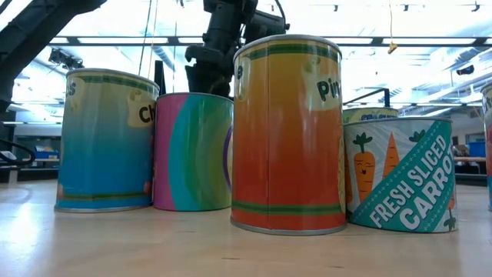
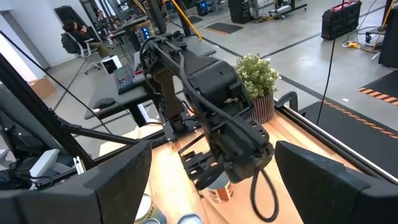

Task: Pick and place cans onto a shelf
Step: Put the canned tomatoes on the shelf

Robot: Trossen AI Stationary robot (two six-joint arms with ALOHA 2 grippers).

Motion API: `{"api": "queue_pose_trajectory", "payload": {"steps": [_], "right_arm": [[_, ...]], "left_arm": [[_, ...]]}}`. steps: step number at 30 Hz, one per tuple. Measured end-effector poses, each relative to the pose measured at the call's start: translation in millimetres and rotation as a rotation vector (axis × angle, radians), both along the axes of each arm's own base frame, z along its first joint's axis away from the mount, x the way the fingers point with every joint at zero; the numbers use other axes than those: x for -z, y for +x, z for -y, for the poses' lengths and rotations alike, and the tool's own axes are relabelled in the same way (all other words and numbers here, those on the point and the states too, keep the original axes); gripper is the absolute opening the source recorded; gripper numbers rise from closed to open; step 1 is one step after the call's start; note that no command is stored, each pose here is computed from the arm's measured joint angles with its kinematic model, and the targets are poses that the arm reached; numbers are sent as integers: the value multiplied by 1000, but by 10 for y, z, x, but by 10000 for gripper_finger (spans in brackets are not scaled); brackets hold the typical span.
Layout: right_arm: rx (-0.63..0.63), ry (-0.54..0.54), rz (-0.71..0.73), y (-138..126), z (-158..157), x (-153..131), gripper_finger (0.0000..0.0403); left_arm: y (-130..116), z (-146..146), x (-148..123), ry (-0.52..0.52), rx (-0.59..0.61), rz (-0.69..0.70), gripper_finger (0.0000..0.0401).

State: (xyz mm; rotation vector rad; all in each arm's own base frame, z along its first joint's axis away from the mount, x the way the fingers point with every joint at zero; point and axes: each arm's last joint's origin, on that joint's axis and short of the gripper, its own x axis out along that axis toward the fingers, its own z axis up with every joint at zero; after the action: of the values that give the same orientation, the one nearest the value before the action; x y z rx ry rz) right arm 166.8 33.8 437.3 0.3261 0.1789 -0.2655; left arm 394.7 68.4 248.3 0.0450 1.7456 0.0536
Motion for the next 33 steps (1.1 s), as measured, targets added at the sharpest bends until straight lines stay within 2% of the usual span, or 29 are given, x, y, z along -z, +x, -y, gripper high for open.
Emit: {"api": "queue_pose_trajectory", "payload": {"steps": [3,7,15,24,33], "right_arm": [[0,1,4,1,0,-4,348],[0,2,15,4,-1,-15,348],[-3,-8,22,6,-2,-25,348],[-9,-6,23,5,-3,-26,348],[-12,-8,28,6,-4,-31,348]], "left_arm": [[17,71,2,-1,62,1,375],[46,125,3,49,100,13,375],[60,45,10,42,-19,50,375],[100,3,128,33,-57,26,375],[12,-182,119,78,-263,-19,375]]}}
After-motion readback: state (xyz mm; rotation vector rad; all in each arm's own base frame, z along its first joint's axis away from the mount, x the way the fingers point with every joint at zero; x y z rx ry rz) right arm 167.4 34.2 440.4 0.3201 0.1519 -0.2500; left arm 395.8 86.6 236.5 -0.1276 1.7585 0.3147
